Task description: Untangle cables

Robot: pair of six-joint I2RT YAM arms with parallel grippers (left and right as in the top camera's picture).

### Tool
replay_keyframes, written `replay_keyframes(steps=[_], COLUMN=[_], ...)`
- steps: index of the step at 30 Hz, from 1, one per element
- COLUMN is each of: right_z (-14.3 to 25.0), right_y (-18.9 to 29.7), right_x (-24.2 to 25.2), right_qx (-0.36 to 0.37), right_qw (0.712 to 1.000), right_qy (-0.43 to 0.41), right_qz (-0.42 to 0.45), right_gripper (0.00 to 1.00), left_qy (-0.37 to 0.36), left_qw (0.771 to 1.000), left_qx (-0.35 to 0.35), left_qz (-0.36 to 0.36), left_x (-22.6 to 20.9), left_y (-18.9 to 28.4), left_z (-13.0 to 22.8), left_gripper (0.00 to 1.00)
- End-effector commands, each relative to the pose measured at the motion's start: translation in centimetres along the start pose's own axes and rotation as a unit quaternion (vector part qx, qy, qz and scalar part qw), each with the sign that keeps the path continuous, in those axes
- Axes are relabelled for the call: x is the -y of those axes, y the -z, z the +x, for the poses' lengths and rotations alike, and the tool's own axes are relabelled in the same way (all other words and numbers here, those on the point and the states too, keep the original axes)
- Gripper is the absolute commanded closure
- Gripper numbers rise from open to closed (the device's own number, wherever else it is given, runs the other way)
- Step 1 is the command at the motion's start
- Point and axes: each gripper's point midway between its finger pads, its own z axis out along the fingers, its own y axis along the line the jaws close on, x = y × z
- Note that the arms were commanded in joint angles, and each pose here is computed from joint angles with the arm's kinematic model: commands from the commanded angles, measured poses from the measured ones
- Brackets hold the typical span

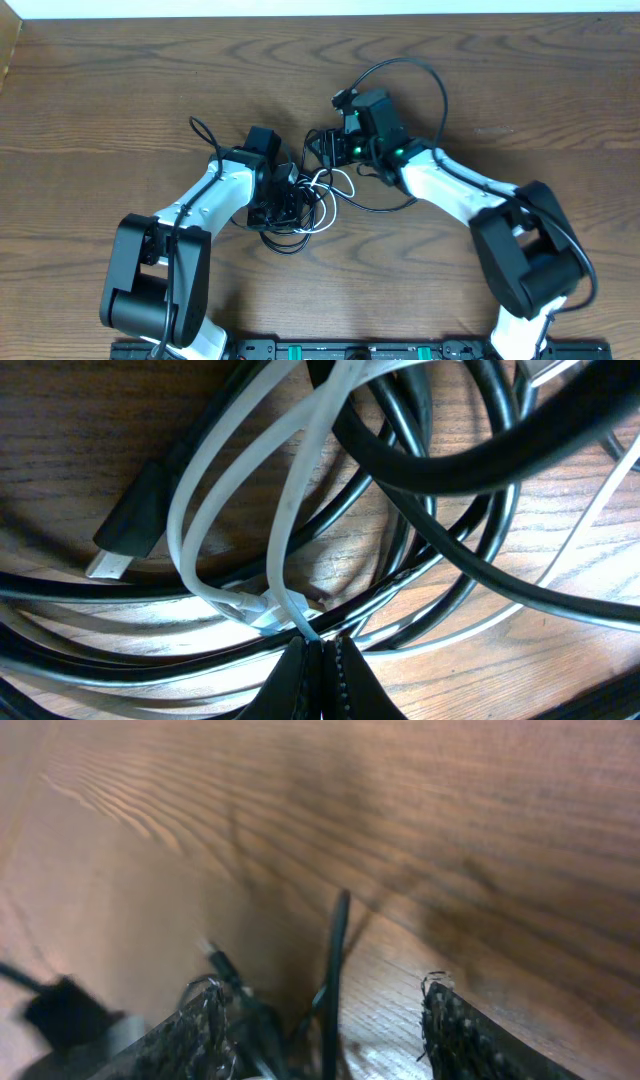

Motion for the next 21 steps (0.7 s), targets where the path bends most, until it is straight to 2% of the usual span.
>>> replay_keyframes(steps=[1,2,3,4,5,6,12,16,21], right_z=[0.4,0.4,0.2,-0.1,-0.6,-1.2,-6.2,-8.3,-8.8], right_y=[-1.7,-2.0,-2.1,-2.0,-1.8,-1.3,4.9,10.0,14.4], right_x=[1.2,1.4,1.4,1.4,1.3,0.9,-1.6,-3.9,-6.4], right_qx=[0.008,0.011,0.014,0.020,0.025,0.032,0.073,0.096,0.111], right_qw=[1.000,1.000,1.000,1.000,1.000,0.999,0.994,0.989,0.985], right_qy=[0.010,0.011,0.012,0.012,0.013,0.014,0.020,0.039,0.073], right_qz=[0.019,0.018,0.016,0.013,0.006,-0.006,-0.082,-0.106,-0.110], right_gripper=[0.43,0.47,0.60,0.83,0.96,0.99,0.99,0.99,0.99], left_qy=[-0.009,-0.009,-0.004,0.003,0.009,0.017,0.074,0.085,0.102], left_qw=[1.000,1.000,1.000,0.999,0.998,0.997,0.980,0.977,0.975], left_qx=[0.006,0.008,0.011,0.015,0.020,0.025,0.066,0.088,0.110], left_qz=[-0.006,-0.009,-0.018,-0.035,-0.051,-0.070,-0.172,-0.173,-0.164], left_x=[0.0,-0.1,-0.4,-1.0,-1.6,-2.2,-5.8,-6.1,-6.6], left_y=[0.3,0.3,0.3,0.3,0.4,0.5,1.4,1.1,-0.3], left_z=[-0.1,-0.2,-0.3,-0.5,-0.6,-0.8,-1.8,-2.5,-2.7], left_gripper=[0.92,0.92,0.92,0.92,0.92,0.92,0.92,0.92,0.92])
